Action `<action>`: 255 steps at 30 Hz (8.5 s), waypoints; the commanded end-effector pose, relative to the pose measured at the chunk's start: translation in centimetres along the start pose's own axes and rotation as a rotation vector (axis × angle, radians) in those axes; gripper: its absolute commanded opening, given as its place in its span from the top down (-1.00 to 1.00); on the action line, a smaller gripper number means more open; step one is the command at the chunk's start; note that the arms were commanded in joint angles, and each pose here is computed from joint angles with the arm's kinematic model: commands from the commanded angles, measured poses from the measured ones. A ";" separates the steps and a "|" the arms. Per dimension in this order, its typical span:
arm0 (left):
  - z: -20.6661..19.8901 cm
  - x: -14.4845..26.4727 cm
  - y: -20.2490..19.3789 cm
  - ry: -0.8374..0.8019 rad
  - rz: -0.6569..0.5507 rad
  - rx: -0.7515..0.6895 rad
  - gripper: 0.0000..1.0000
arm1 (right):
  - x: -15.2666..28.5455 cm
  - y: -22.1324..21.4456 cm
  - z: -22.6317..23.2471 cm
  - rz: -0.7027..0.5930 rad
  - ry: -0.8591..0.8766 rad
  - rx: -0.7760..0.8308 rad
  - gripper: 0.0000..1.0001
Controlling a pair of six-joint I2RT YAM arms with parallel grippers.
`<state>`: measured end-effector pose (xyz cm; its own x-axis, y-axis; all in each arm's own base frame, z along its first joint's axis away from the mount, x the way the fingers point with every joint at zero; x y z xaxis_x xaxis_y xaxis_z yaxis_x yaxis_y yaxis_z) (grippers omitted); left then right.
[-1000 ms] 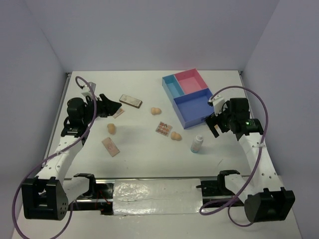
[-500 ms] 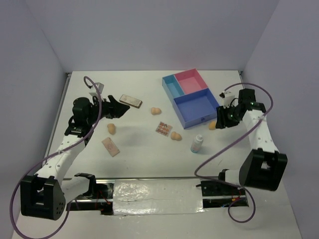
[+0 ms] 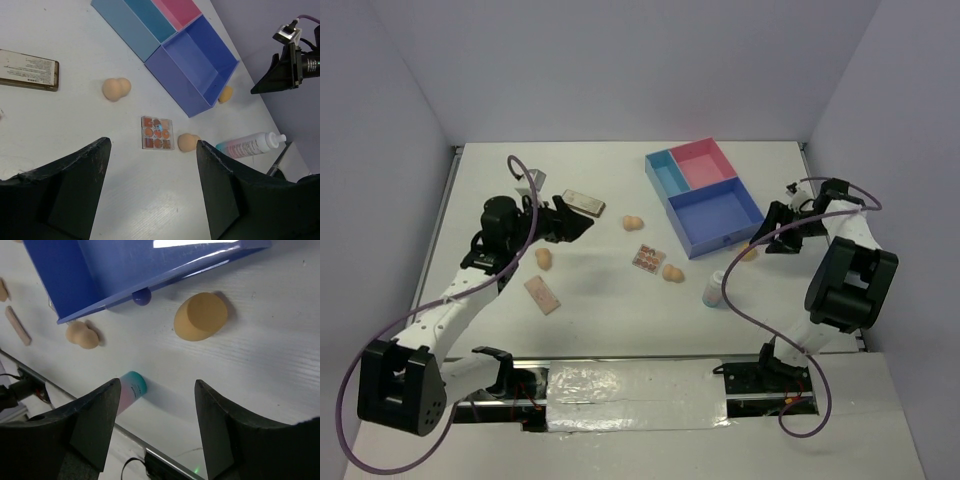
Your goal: Organize the makeup
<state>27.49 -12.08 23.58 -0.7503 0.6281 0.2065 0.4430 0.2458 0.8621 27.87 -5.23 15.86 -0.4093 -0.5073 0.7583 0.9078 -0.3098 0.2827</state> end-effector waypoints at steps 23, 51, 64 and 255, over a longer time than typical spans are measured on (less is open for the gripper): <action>-3.7 -3.3 1.9 -0.030 -0.011 -0.033 -0.66 | -7.2 0.8 -5.1 -0.041 -0.083 -0.430 -0.09; -4.1 -3.9 -0.2 -0.063 0.052 -0.045 -0.38 | 4.2 3.0 4.4 -0.172 0.072 0.467 0.70; -4.5 -2.9 -0.6 -0.028 0.050 -0.050 -0.31 | -5.6 12.2 19.8 -0.233 0.146 0.895 0.68; 2.7 6.2 -4.7 0.762 0.077 0.102 -0.62 | -14.0 14.8 24.1 -0.408 -0.048 0.824 0.92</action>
<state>22.23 -7.75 19.57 -0.8254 0.0002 0.5645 0.5409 0.2866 0.7907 47.17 16.93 21.03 -0.6482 -0.4535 0.6117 0.5216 0.3209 0.7905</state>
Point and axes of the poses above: each gripper's point midway between its finger pads, its own x axis back along the fingers, its own z axis along the line the jaws close on, y = z × x, the point moved 7 cm from there along x, back along the fingers, and after that the axes turned 6 degrees about -x, right-handed, at the moved point
